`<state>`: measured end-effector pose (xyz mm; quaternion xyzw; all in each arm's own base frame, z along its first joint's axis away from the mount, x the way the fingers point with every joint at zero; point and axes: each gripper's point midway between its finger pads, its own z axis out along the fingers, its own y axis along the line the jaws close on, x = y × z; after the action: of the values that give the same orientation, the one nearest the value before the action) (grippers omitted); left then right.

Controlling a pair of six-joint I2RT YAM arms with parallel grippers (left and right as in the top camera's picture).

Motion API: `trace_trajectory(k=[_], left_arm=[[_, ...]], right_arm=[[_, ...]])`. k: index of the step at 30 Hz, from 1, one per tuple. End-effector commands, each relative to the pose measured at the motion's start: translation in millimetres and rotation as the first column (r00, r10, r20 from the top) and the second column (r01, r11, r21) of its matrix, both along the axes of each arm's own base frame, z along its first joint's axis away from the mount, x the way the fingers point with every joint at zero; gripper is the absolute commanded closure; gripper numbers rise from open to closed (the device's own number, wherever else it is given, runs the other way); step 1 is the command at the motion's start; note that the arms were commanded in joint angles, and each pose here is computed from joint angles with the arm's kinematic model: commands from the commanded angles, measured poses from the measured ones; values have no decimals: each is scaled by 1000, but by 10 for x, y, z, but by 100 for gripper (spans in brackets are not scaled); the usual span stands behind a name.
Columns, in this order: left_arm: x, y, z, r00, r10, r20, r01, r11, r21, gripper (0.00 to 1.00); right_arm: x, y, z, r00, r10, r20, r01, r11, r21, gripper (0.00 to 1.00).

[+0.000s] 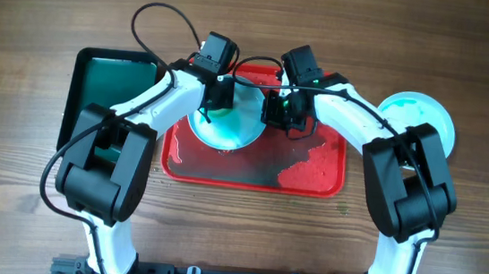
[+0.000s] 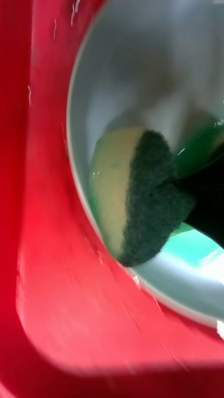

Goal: Clean dirty plates on tray and stack at the side
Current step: 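Scrub the last plate with the sponge while right gripper holds its rim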

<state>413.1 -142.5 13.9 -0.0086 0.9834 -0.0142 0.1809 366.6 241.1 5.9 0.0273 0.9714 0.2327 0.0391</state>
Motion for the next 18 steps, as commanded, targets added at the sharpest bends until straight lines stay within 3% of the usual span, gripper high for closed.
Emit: trace_trajectory(k=[1, 2, 4, 6, 7, 8, 10, 13, 16, 18], left_arm=[[-200, 473, -79, 964, 263, -26, -256, 953, 163, 96], [-275, 482, -99, 958, 280, -55, -267, 949, 167, 96], [-468, 307, -169, 966, 184, -182, -169, 981, 98, 96], [-619, -104, -178, 956, -108, -273, 82, 991, -106, 96], [-684, -268, -150, 934, -223, -278, 171, 965, -199, 96], [-807, -547, -58, 882, -400, -248, 298, 883, -364, 96], [-963, -812, 99, 819, -543, -186, 382, 757, -530, 96], [-1012, -828, 115, 805, -563, -187, 391, 741, -546, 96], [-883, -714, 28, 826, -532, -183, 409, 791, -454, 96], [-654, -577, -47, 886, -431, -172, 357, 870, -341, 96]], right_arm=[[2, 64, -4, 1000, 12, -10, -12, 1000, 22, 96], [2, 64, -4, 1000, 12, -10, -11, 1000, 22, 96], [2, 64, -4, 1000, 12, -10, -12, 1000, 22, 96], [2, 65, -4, 1000, 12, -10, -12, 1000, 22, 96], [3, 65, -3, 1000, 12, -10, -12, 1000, 23, 96], [5, 66, -3, 1000, 11, -9, -11, 1000, 23, 96], [4, 66, -3, 1000, 12, -10, -12, 1000, 23, 96], [3, 65, -3, 1000, 13, -9, -13, 1000, 23, 96], [4, 66, -2, 1000, 15, -8, -15, 1000, 23, 96], [4, 66, -3, 1000, 15, -8, -14, 1000, 23, 96]])
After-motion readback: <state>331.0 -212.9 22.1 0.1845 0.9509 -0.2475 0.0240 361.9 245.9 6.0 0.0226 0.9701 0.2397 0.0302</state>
